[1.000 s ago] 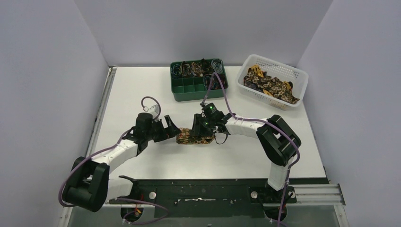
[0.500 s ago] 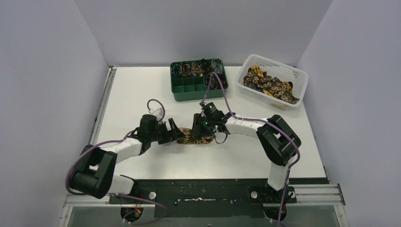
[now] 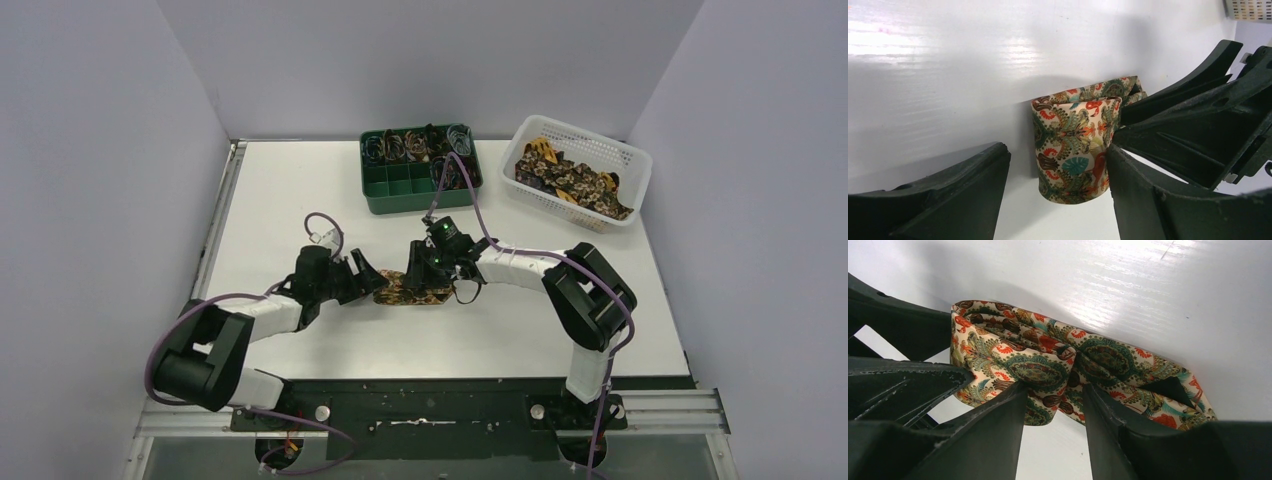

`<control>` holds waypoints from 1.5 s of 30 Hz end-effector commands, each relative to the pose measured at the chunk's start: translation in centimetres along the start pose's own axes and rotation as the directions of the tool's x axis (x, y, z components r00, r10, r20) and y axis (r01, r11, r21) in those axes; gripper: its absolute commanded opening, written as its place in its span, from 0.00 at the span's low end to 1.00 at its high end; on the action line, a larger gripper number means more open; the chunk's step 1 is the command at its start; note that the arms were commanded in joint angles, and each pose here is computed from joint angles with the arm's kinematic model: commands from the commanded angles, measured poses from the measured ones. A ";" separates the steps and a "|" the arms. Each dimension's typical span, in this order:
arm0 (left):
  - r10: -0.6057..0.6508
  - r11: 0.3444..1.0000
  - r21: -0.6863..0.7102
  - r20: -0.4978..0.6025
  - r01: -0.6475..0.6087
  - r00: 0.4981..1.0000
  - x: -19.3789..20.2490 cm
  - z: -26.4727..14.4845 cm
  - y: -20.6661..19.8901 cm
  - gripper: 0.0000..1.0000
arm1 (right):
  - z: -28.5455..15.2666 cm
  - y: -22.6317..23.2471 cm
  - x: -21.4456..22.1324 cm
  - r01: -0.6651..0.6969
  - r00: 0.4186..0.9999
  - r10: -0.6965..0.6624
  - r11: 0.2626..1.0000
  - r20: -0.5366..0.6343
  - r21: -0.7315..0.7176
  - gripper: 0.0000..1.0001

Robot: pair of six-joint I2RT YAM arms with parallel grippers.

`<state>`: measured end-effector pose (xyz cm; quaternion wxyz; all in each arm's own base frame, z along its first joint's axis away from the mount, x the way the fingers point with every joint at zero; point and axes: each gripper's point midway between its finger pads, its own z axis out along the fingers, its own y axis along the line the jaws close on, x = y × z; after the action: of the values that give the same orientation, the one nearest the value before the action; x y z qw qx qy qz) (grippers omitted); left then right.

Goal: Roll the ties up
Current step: Roll the tie at the center of the board.

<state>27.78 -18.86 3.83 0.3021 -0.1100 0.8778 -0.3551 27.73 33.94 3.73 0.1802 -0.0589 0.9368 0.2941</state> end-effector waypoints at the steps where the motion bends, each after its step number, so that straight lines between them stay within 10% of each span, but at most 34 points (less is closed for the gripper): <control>1: -0.002 1.000 -0.002 -0.002 0.002 1.000 0.3 0.6 0.4 0.69 | -0.2 0.0 -0.9 0.009 1.000 -0.009 1.000 0.024 -0.002 0.46; 21: 0.014 1.000 -0.002 -0.024 -0.014 1.000 1.2 0.7 1.1 0.57 | -0.5 -0.5 -0.9 -0.030 0.999 0.030 0.999 0.016 -0.032 0.46; 45: 0.072 0.997 0.025 -0.009 -0.071 0.997 0.1 -0.3 -0.3 0.69 | -1.3 1.0 -2.5 -0.043 0.998 0.047 0.994 0.038 -0.098 0.49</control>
<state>27.33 -19.08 3.77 0.3078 -0.0826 0.8758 -0.3625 28.30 34.07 4.77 0.1587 -0.0435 0.9222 0.3501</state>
